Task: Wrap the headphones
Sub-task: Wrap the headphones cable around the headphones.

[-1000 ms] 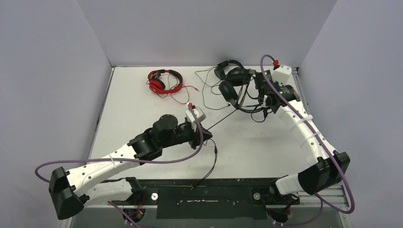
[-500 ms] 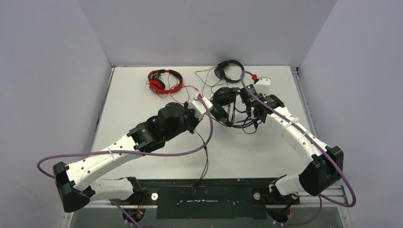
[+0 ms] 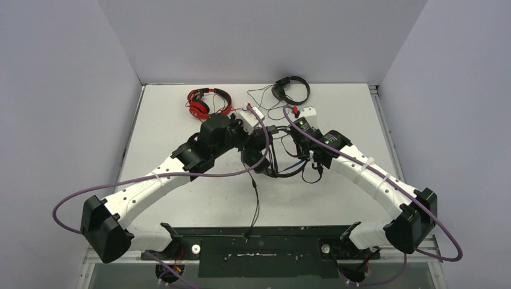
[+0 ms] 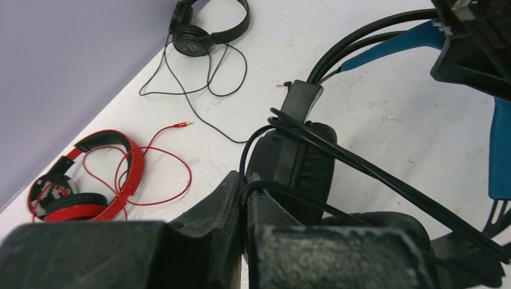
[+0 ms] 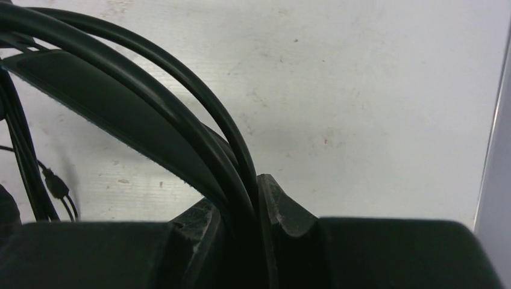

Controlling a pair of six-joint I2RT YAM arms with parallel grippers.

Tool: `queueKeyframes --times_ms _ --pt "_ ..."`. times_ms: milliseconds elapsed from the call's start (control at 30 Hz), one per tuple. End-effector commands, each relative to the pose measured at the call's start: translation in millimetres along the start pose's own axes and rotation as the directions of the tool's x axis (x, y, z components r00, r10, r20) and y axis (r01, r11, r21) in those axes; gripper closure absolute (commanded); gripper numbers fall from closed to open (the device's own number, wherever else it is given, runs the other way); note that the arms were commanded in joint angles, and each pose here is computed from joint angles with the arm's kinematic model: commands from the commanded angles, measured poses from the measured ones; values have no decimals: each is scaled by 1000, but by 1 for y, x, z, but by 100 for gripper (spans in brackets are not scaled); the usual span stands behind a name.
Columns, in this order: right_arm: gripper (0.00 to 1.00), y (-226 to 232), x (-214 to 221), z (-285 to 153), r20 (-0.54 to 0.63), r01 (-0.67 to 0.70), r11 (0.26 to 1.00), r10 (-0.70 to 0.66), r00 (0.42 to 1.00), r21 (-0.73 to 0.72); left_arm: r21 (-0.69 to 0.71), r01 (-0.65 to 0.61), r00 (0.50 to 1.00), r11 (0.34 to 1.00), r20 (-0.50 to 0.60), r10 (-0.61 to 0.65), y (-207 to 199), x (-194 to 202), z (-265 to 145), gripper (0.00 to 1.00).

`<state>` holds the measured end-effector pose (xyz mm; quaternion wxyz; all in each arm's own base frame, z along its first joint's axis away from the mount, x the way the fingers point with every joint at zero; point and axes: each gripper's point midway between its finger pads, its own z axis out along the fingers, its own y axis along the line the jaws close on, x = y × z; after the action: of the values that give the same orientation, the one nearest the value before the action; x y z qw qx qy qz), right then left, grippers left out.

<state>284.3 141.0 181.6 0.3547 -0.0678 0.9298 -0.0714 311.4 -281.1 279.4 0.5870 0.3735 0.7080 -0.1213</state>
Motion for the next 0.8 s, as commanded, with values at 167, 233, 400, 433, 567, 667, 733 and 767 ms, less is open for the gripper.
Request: queueKeyframes --times_ms 167,233,400,433,567,667,733,767 --pt "100 17 -1 -38 45 122 980 -116 992 -159 66 131 971 989 192 -142 38 -38 16 96" --pt "100 18 -1 -40 47 131 978 -125 991 -164 84 142 969 986 192 -156 39 -36 18 96" --pt "100 10 6 -33 17 148 983 -147 989 -107 84 137 973 987 177 -150 43 -32 18 96" --pt "100 7 7 -31 12 145 986 -145 989 -87 75 134 975 988 170 -145 45 -31 18 96" --pt "100 -4 8 -25 9 122 993 -122 992 -1 38 121 984 992 126 -125 52 -25 14 96" --pt "100 -16 5 -21 17 85 994 -86 996 72 48 122 988 991 91 -126 49 -21 9 96" --pt "100 -20 4 -18 17 69 993 -71 997 92 69 132 987 989 79 -137 45 -19 4 96" --pt "100 -20 4 -17 17 70 994 -72 997 88 70 135 987 988 74 -140 44 -18 2 96"
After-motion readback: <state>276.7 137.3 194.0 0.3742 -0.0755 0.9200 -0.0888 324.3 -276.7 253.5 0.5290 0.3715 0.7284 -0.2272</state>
